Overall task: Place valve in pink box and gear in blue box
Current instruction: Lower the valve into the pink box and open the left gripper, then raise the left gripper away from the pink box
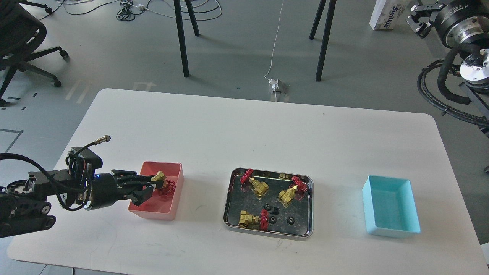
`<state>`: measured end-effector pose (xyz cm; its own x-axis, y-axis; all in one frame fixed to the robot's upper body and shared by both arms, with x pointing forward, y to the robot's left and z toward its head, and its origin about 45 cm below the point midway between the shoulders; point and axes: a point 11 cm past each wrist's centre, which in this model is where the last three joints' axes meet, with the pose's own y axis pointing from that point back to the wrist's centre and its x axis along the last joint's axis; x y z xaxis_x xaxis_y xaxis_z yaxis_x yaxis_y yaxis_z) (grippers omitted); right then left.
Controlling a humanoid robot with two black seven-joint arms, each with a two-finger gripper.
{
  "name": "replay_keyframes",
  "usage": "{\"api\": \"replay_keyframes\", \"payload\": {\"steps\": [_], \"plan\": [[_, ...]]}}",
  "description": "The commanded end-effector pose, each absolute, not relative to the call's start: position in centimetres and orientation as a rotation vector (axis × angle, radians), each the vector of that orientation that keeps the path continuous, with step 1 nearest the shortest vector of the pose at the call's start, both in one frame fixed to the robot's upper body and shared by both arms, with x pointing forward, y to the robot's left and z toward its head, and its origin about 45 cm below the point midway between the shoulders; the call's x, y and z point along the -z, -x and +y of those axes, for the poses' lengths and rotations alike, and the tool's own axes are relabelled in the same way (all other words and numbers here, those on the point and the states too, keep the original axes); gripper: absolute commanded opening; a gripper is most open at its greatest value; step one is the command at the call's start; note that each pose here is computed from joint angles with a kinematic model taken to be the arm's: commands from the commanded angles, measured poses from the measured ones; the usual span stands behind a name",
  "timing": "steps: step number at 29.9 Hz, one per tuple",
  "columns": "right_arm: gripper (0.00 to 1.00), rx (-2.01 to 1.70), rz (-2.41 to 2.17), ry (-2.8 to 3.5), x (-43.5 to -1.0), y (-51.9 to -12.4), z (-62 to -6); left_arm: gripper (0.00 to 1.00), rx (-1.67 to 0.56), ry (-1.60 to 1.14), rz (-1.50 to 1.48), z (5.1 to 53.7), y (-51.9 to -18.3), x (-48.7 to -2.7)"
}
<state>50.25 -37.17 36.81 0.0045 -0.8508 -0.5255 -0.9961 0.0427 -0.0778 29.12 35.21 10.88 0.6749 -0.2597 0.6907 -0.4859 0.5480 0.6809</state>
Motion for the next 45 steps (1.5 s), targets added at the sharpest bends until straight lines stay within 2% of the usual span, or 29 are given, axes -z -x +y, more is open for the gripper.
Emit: {"api": "replay_keyframes", "payload": {"steps": [1,10,19,23,26,31,34,39,41,45], "plan": [[0.99,-0.452,1.900,1.854,-36.6,-50.2,-37.3,0.23,-0.153,-1.021,-0.859,35.4,-29.3,-10.8],[0.99,-0.459,1.906,1.853,-36.1,-50.1,-37.4,0.49,-0.154,-1.014,-0.870,35.2,-29.5,-11.0],[0.99,-0.462,1.905,1.853,-36.1,-50.0,-37.4,0.70,-0.206,-0.991,-0.875,35.1,-30.1,-12.5],[1.00,-0.458,1.892,1.864,-36.1,-50.0,-37.2,0.73,-0.349,-0.893,-0.873,33.9,-31.6,-16.5],[1.00,-0.448,1.835,1.913,-36.1,-49.9,-36.6,0.74,-0.427,-0.789,-0.798,32.6,-33.0,-21.3],[1.00,-0.366,1.727,2.239,-35.7,-49.2,-33.3,0.81,-0.587,-0.406,-0.477,27.7,-35.8,-28.3],[1.00,-0.135,1.650,2.634,-35.8,-47.6,-29.0,0.85,-0.596,-0.134,-0.273,24.8,-37.0,-31.9],[1.00,0.211,1.337,3.238,-32.3,-42.4,-25.3,0.87,-0.508,0.262,-0.040,20.5,-37.4,-36.5],[1.00,0.348,1.040,3.483,-31.0,-38.9,-23.8,0.91,-0.507,0.394,0.062,18.6,-37.7,-36.7],[1.00,0.718,0.374,3.800,-28.6,-32.3,-21.6,0.96,-0.490,0.550,0.246,14.7,-37.3,-34.2]]}}
